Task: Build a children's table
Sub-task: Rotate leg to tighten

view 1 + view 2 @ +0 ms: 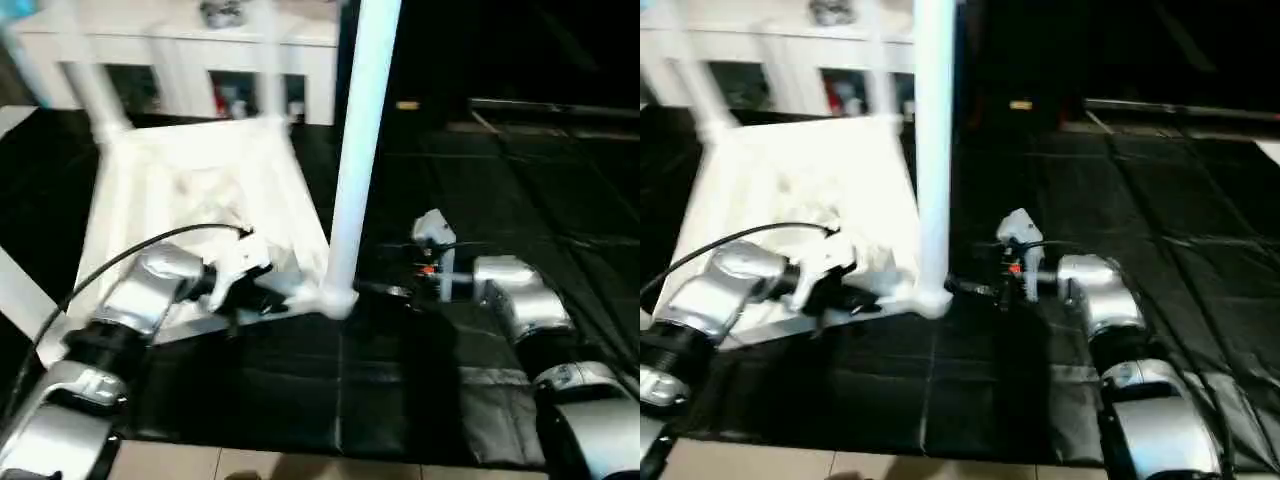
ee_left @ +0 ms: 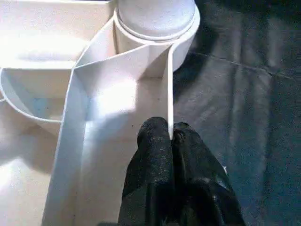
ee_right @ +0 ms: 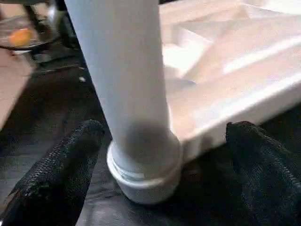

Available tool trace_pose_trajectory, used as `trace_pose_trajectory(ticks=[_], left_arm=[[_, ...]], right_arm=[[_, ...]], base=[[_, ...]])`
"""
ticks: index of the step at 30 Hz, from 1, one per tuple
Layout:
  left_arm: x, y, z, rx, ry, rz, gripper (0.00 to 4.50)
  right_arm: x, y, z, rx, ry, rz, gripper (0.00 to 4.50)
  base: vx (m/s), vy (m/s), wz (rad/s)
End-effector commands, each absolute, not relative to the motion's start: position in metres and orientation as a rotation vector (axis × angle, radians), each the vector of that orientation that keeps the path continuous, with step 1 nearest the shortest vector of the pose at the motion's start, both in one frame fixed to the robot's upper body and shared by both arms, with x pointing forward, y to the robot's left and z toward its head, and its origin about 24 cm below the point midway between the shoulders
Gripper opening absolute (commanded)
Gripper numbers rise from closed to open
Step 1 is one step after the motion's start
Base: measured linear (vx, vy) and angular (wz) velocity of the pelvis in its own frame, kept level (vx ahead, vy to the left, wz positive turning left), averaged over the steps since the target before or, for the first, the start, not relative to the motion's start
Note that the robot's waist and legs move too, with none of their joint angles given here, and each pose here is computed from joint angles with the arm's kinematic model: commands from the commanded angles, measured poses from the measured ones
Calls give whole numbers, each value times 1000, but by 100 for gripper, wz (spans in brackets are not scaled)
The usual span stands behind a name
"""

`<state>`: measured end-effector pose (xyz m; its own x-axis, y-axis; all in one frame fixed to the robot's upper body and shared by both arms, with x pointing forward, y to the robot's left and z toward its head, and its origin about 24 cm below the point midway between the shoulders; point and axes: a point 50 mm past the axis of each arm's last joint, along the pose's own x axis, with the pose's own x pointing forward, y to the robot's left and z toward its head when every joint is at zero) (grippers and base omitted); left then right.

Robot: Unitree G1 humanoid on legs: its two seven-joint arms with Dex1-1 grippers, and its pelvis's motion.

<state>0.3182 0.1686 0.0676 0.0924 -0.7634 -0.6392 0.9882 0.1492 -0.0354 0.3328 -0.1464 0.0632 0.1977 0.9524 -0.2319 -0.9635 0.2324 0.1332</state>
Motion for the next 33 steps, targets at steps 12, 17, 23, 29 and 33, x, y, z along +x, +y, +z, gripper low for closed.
trace_pose_trajectory(ticks=[12,17,23,29,33], left_arm=[[315,158,72,552,617,-1529,0],[316,160,72,555,618,-1522,0],[317,160,71,554,623,-1510,0],[319,160,69,528,646,-1465,0],[333,153,70,454,615,-1270,0]], right_arm=[[332,-131,72,4,334,1552,345],[333,-130,73,18,344,1574,301],[331,-127,71,40,340,1589,256],[330,-124,69,70,310,1575,209],[330,-117,53,112,307,1375,201]], base=[[0,0,0],[0,0,0],[0,0,0],[0,0,0],[0,0,0]])
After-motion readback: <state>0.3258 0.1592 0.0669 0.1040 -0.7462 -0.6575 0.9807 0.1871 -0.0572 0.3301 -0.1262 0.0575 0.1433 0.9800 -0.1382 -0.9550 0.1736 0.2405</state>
